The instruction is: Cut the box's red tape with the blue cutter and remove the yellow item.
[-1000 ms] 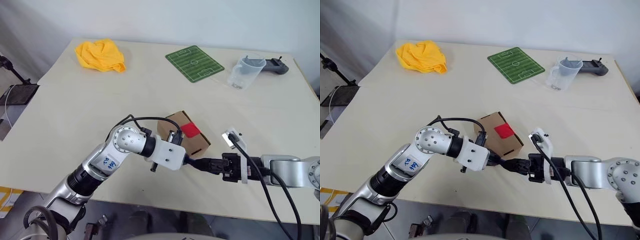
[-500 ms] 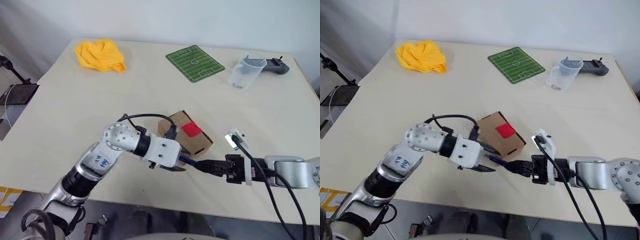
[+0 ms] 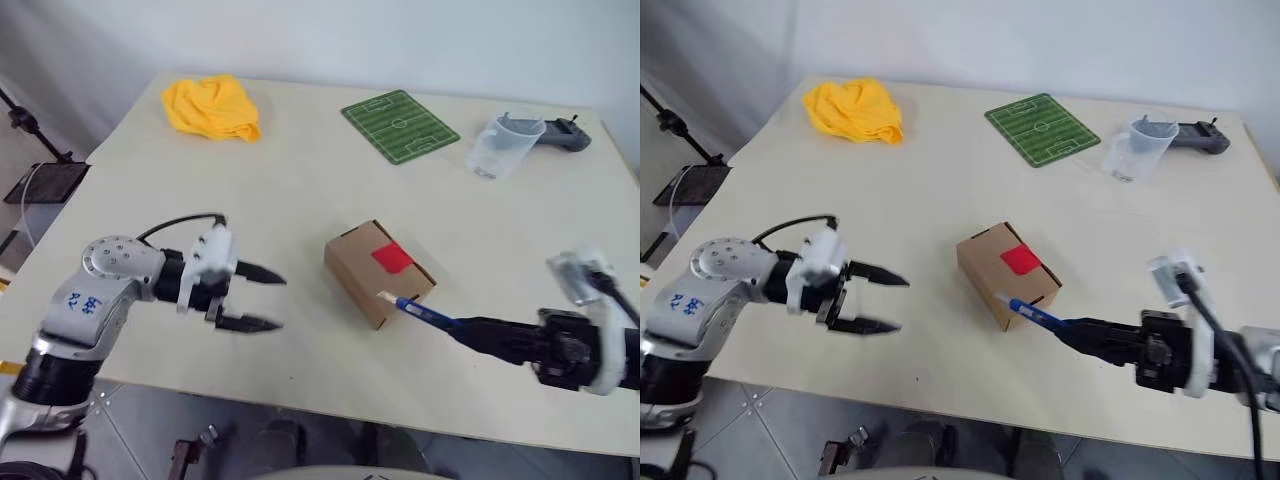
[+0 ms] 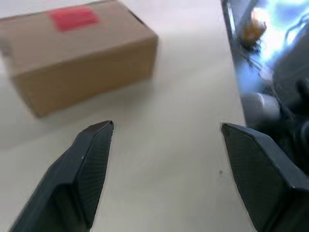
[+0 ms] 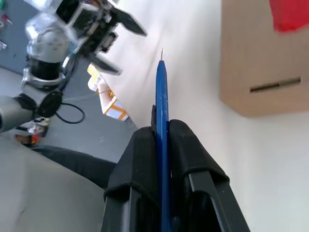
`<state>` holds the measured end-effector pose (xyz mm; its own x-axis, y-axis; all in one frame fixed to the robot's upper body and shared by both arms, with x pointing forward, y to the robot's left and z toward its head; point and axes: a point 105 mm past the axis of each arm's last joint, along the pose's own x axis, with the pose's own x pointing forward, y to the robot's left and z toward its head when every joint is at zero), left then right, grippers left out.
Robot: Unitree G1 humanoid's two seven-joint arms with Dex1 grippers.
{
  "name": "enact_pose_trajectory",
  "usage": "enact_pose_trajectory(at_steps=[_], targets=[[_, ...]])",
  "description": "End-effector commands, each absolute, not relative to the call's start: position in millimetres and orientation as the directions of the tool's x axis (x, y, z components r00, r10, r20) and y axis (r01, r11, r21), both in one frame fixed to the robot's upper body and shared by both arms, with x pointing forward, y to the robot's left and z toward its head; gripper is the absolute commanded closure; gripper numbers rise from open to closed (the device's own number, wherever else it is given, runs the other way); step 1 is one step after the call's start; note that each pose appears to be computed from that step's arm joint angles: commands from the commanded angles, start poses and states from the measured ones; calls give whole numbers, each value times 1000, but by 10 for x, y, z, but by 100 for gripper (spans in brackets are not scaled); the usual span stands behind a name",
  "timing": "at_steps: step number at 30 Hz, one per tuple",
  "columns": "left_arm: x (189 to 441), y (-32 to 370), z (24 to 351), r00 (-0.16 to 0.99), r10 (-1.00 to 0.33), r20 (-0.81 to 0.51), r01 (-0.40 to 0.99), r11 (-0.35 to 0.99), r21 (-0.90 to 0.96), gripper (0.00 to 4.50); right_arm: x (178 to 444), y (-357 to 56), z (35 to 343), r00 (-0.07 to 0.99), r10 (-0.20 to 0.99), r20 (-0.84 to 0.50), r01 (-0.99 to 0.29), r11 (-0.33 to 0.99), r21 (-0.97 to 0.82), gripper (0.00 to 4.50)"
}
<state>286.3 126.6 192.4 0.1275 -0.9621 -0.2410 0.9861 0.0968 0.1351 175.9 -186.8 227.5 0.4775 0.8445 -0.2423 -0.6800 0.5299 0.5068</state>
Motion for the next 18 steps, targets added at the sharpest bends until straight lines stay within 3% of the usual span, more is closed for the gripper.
enact_pose_trajectory(at_steps=[1, 5, 9, 18], targets=[[3060, 1208, 2021, 176, -970, -165, 978, 154, 138, 206, 1661, -2066, 2453, 586, 762, -275, -660, 646, 382, 439], [3220, 980, 2026, 141, -976, -164, 983, 118, 138, 331, 1687, -2117, 2357, 629, 684, -370, -620, 728, 292, 439], [3343, 739, 2083, 107, -979, -174, 981, 77, 176, 447, 1892, -2065, 2395, 669, 625, -402, -609, 771, 186, 439], [3425, 295, 2046, 97, -950, -296, 952, 2, 307, 450, 2266, -1679, 2498, 657, 581, -480, -623, 777, 87, 439]])
